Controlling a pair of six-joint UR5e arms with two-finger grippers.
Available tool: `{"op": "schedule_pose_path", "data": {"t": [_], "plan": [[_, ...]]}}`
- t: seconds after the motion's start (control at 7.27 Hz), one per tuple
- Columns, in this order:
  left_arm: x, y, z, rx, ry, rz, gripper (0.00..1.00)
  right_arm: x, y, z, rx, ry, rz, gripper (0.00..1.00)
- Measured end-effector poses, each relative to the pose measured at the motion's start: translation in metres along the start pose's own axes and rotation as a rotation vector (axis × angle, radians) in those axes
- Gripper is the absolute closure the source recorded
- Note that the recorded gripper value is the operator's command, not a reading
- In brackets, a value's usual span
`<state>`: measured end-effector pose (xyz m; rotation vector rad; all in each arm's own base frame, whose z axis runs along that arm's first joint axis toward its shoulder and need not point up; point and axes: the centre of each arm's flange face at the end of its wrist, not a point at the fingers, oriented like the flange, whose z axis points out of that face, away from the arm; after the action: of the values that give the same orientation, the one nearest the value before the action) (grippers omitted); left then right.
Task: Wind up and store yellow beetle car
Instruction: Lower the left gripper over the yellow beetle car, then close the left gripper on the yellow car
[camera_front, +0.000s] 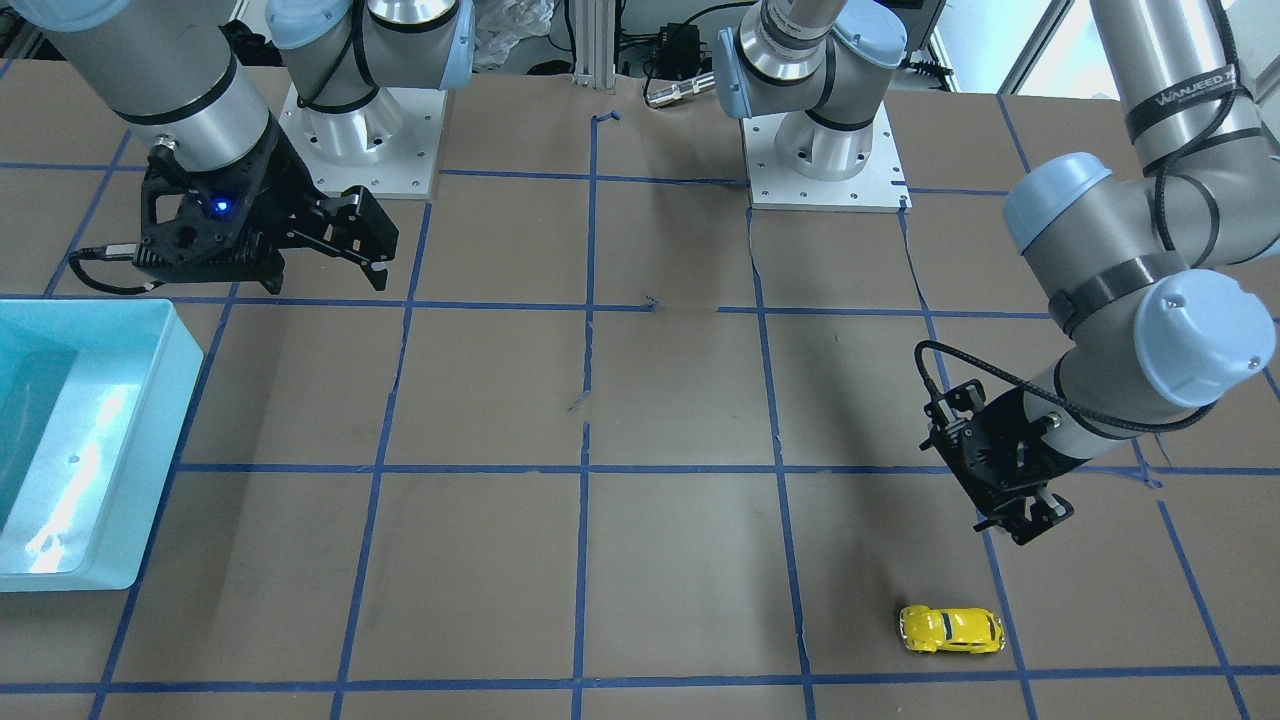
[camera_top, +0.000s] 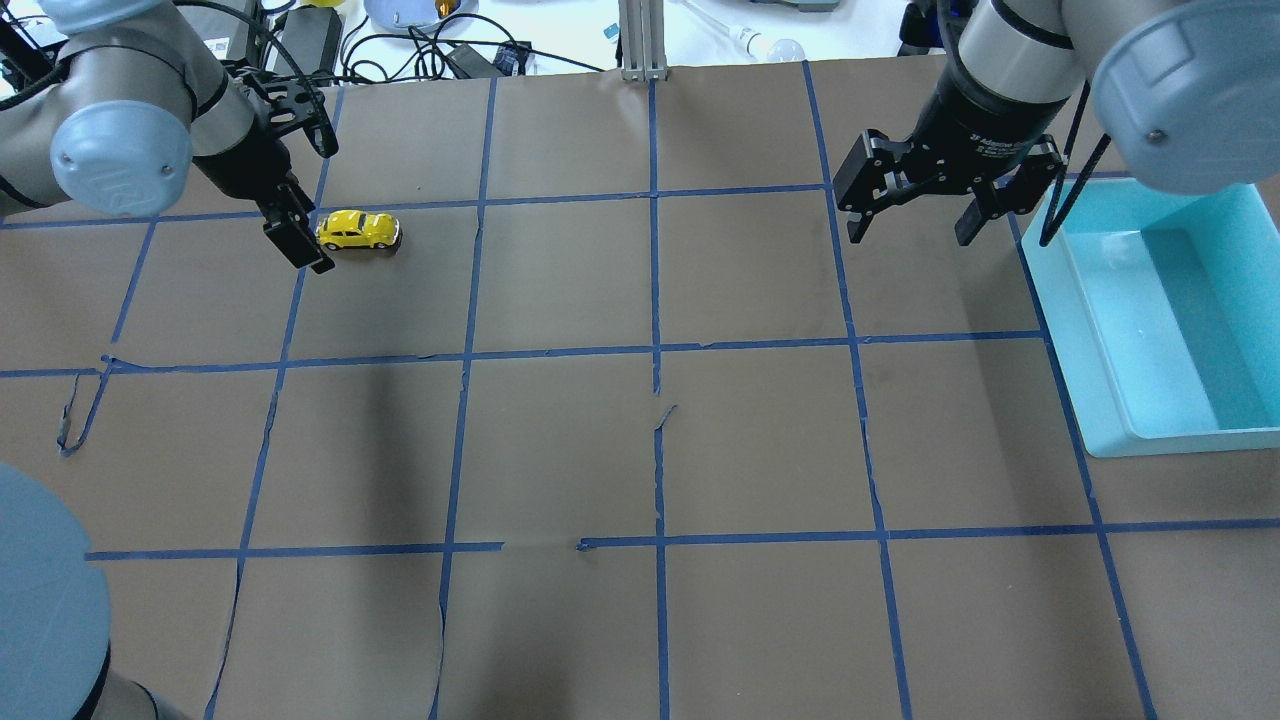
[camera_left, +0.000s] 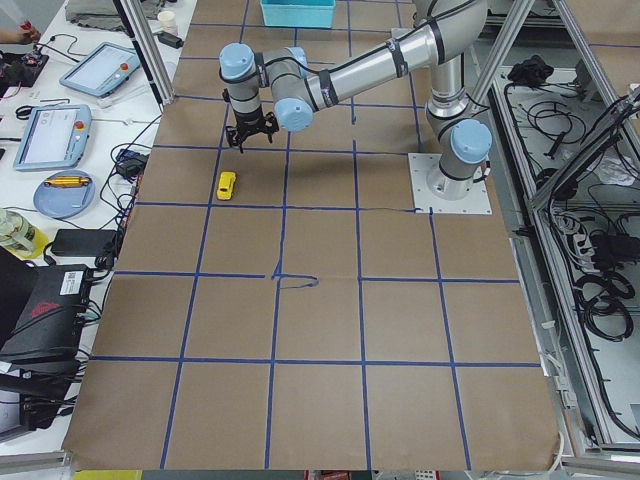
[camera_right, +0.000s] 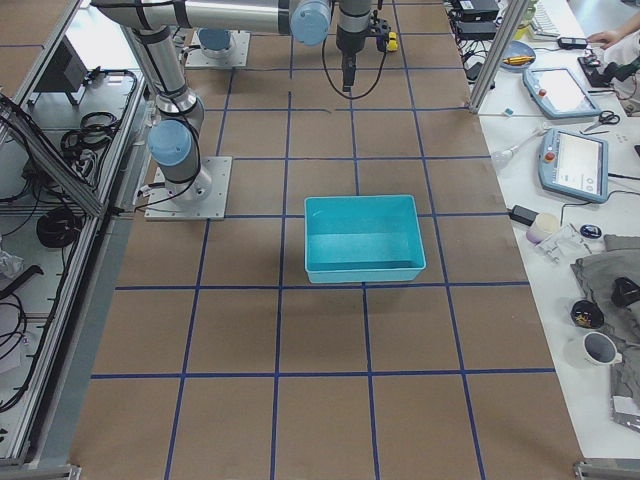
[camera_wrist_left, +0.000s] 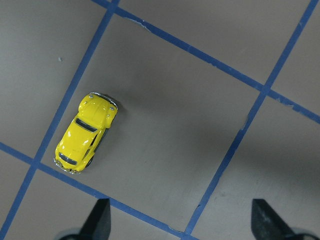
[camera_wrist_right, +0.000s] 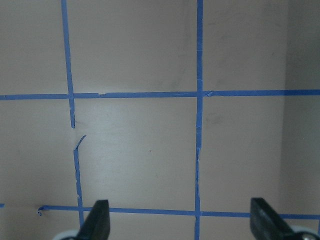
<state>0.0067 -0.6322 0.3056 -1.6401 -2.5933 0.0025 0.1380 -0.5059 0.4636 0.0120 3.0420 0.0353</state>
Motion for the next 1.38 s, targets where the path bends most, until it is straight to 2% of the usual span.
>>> {"op": "schedule_pose_path", "data": {"t": [0.14, 0.28, 0.41, 0.69, 0.83, 1.1, 1.38], "plan": [[-0.002, 0.000, 0.014, -0.002, 0.010, 0.026, 0.00, 0.000, 0.000, 0.000, 0.000, 0.000, 0.002, 0.00], [-0.012, -0.001, 0.026, 0.000, -0.018, 0.106, 0.00, 0.000, 0.000, 0.000, 0.000, 0.000, 0.003, 0.00], [-0.026, -0.003, 0.035, -0.001, -0.060, 0.202, 0.05, 0.000, -0.001, 0.001, 0.003, 0.001, 0.003, 0.00], [-0.066, -0.011, 0.038, -0.004, -0.119, 0.303, 0.05, 0.001, -0.002, 0.000, 0.009, 0.002, 0.005, 0.00], [-0.082, -0.015, 0.044, -0.008, -0.124, 0.343, 0.05, 0.001, -0.002, 0.000, 0.010, 0.002, 0.005, 0.00], [-0.102, -0.016, 0.064, -0.041, -0.095, 0.447, 0.09, 0.001, -0.002, 0.000, 0.009, 0.002, 0.005, 0.00], [-0.106, -0.020, 0.083, -0.088, -0.020, 0.490, 0.09, 0.001, -0.002, 0.000, 0.009, 0.003, 0.004, 0.00]]}}
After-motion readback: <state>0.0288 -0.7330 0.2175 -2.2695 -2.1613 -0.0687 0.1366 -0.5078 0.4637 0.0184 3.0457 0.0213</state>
